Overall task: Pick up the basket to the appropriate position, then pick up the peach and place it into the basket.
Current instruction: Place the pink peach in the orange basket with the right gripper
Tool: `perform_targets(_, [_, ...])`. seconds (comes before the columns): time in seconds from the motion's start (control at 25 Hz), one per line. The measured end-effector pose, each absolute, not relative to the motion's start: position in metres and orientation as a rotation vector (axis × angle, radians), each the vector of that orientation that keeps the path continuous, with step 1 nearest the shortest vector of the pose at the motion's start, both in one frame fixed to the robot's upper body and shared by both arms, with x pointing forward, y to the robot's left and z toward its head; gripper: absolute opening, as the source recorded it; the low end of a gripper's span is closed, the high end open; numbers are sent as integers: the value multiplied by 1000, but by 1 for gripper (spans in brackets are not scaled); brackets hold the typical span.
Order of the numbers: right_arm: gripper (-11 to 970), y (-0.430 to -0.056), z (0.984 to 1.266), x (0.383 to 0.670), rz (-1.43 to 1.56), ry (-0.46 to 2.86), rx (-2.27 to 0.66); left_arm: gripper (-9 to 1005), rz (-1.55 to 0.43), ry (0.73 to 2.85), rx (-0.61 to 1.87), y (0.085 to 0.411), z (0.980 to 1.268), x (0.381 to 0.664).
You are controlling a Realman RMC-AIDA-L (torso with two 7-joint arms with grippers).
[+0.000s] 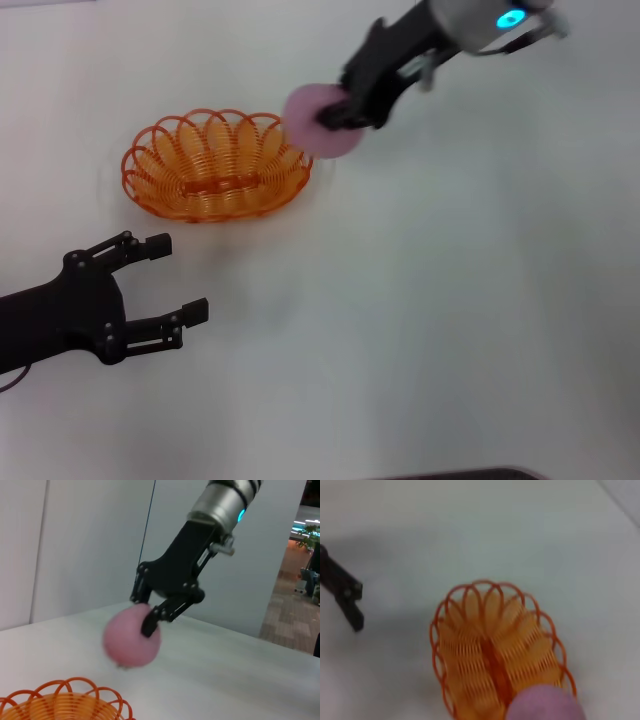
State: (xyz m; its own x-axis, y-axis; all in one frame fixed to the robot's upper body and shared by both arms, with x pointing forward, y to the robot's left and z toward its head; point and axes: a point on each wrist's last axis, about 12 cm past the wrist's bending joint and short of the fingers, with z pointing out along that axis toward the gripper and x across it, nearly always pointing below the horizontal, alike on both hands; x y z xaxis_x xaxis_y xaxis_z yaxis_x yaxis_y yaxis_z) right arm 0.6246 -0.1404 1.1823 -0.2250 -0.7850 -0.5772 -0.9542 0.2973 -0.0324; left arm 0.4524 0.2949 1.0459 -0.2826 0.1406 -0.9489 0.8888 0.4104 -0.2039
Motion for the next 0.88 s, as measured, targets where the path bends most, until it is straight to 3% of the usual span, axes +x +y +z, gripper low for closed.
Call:
perform_targets(0.4, [212,-119,1116,620,665,1905,-1356,920,-974,1703,904,295,1046,452])
perform_targets(0.88, [221,-114,1092,615,713,1843,-1242,919,-975,1699,906,293,1048,456])
